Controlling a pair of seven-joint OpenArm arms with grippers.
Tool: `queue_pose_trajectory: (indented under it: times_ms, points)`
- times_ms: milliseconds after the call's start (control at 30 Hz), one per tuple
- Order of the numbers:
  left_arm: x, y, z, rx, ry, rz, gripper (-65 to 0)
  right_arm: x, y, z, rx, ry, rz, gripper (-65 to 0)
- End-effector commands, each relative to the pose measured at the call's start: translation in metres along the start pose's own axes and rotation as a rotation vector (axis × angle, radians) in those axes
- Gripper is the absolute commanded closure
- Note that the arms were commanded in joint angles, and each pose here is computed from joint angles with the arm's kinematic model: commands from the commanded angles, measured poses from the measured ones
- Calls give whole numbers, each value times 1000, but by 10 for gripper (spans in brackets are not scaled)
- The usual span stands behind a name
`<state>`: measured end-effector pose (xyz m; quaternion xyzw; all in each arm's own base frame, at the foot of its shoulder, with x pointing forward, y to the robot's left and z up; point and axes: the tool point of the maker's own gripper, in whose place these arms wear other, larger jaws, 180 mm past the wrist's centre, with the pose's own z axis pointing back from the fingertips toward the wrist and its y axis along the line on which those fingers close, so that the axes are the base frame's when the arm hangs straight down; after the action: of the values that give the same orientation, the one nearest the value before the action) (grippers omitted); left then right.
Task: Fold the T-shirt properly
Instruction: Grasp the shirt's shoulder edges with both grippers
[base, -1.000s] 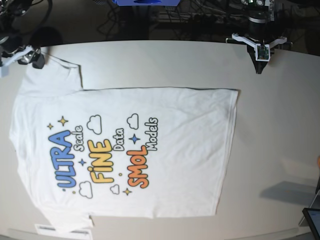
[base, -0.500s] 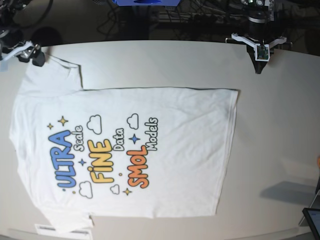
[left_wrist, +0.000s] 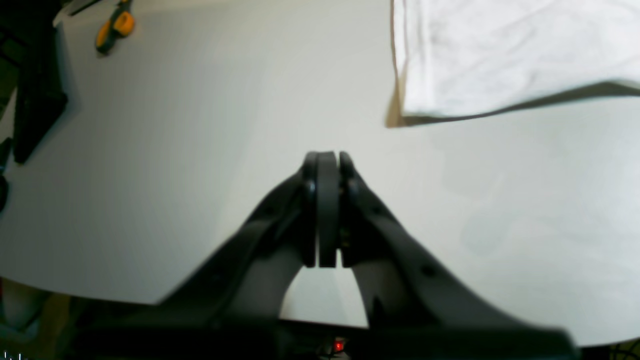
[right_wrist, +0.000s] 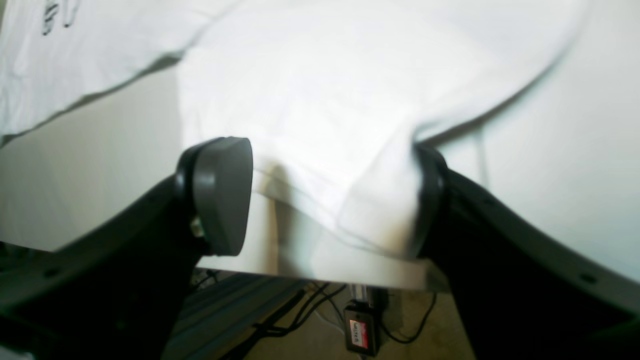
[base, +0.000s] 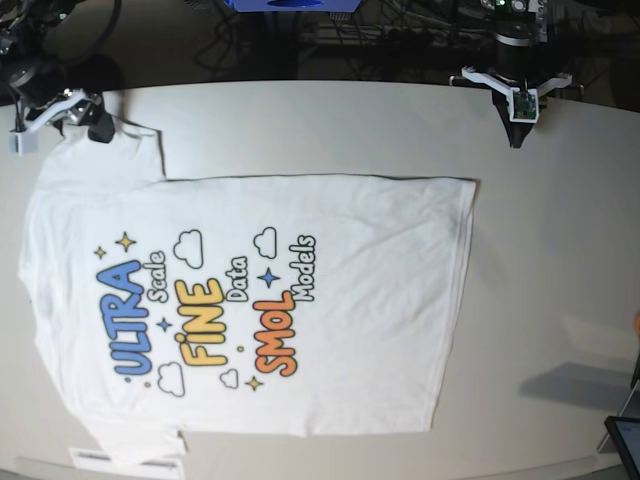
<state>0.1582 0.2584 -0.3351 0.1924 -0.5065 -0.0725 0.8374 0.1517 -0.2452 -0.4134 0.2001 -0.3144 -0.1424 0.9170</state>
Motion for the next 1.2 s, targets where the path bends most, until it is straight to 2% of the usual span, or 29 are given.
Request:
queue_pose_trajectory:
  times_ms: [0,267,433,467,567,633,733,900,1033,1167]
  points:
    - [8,5,2,13,-31,-5,0,-38,-15,5,-68,176,-11,-412]
    - [8,5,2,14,-32,-5,0,-39,-15,4,-66,175,-14,-206]
    - [10,5,0,16,-37,-3,0,-38,-15,4,-66,173,-15,-3]
    - [11,5,-1,17,-41,-2,-8,-36,-15,3,-64,168,-14,0]
    - [14,6,-5,23,-44,4,-97,-35,-15,2,-63,168,-14,-3]
    - [9,6,-7,27,-6,8,-166,-36,-15,2,-63,170,-14,-3]
    - [3,7,-15,33,53,37,-210,-36,-14,2,-62,171,-15,-3]
    - [2,2,-29,-32,119,272,-228,-37,-15,3,-63,172,-16,-3]
    - [11,-4,-38,-116,135,424,-331,-38,-15,3,-63,175,-16,-3]
    - [16,-9,-40,-177,143,543,-358,-38,-15,3,-63,178,-15,-1]
